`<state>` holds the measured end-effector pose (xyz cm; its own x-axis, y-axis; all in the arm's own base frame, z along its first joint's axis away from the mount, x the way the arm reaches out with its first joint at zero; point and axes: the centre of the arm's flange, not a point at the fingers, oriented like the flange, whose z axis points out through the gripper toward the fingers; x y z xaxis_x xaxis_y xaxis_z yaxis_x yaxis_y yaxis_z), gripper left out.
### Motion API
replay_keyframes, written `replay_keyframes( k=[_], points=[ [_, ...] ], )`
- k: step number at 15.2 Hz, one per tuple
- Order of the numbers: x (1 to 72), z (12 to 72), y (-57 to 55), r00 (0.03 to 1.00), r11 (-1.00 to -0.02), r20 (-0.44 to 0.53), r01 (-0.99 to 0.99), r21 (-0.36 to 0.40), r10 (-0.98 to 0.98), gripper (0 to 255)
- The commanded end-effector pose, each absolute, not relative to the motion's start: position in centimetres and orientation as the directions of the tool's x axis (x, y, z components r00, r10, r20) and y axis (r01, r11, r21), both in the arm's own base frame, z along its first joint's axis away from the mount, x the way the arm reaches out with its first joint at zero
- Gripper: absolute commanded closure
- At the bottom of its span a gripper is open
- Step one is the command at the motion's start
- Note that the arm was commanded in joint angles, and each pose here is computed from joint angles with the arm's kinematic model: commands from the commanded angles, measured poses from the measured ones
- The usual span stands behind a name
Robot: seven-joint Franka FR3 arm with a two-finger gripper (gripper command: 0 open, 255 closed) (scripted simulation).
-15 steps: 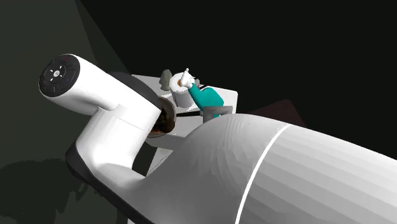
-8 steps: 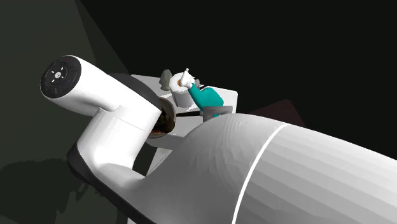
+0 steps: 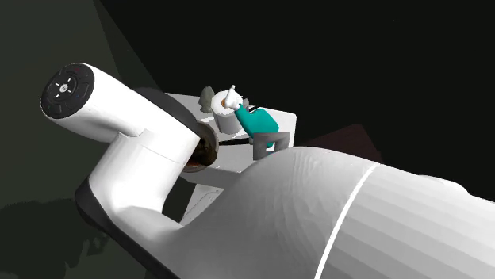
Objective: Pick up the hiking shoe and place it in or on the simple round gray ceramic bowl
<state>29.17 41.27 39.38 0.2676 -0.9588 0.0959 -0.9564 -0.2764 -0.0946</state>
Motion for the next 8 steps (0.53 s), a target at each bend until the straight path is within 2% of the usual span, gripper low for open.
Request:
replay_keyframes(
  k=[1, 8],
  points=[
    [29.0, 41.7, 41.5, 0.268, -0.276, 0.096, -0.956, -0.093, -0.959, 0],
    [28.9, 42.7, 41.6, 0.268, -0.276, 0.096, -0.956, -0.093, -0.959, 0]
  ],
)
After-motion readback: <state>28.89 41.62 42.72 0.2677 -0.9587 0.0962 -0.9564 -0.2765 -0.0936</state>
